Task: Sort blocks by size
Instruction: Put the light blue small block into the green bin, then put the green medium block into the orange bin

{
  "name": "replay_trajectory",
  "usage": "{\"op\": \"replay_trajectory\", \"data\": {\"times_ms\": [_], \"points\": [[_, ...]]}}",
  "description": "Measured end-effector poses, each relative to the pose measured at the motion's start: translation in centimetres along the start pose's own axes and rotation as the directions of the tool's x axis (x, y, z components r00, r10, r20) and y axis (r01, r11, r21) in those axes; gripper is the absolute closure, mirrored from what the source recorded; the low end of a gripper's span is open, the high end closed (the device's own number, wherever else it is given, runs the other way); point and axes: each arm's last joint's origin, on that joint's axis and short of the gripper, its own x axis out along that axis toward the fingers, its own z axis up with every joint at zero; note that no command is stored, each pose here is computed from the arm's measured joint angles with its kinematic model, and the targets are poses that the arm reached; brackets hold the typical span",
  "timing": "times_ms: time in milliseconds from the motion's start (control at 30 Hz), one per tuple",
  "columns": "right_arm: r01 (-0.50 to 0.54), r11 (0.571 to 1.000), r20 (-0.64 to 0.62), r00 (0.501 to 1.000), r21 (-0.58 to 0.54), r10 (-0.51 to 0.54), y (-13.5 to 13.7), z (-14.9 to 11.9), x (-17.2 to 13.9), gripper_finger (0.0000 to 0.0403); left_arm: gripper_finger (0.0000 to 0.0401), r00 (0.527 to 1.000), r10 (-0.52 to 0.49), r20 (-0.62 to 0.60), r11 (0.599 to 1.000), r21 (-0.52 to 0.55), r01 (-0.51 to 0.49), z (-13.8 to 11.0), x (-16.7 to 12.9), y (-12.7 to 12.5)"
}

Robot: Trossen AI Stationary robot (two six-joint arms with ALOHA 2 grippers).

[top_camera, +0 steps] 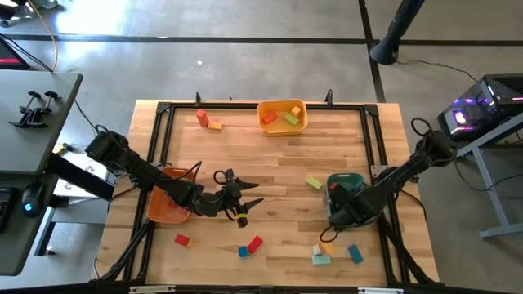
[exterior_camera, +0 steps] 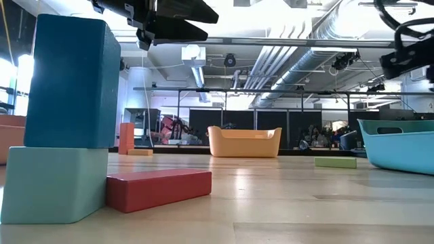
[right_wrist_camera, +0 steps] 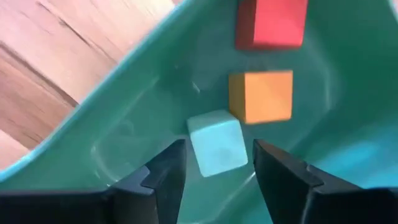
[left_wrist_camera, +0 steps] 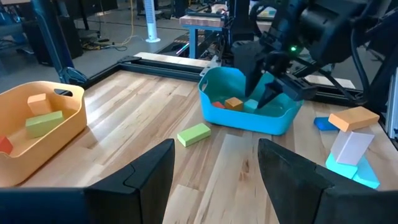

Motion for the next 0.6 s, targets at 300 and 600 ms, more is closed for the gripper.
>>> {"op": "replay_trajectory", "data": {"times_ms": [300, 600], "points": [[-0.076, 0.997, 0.224, 0.972, 0.008, 0.072, -1.4, -1.3, -2.4, 0.0219, 0.0185, 1.0, -0.001, 0.0, 0.999, -0.035, 0.001, 0.0, 0.0, 0.0], [-0.221, 0.961, 0.809, 0.526, -0.166, 0.261, 0.3, -4.2, -5.2, 0.0218, 0.0185, 1.0, -0.005, 0.019, 0.998, -0.058, 0.006, 0.2, 0.0, -0.1]]}}
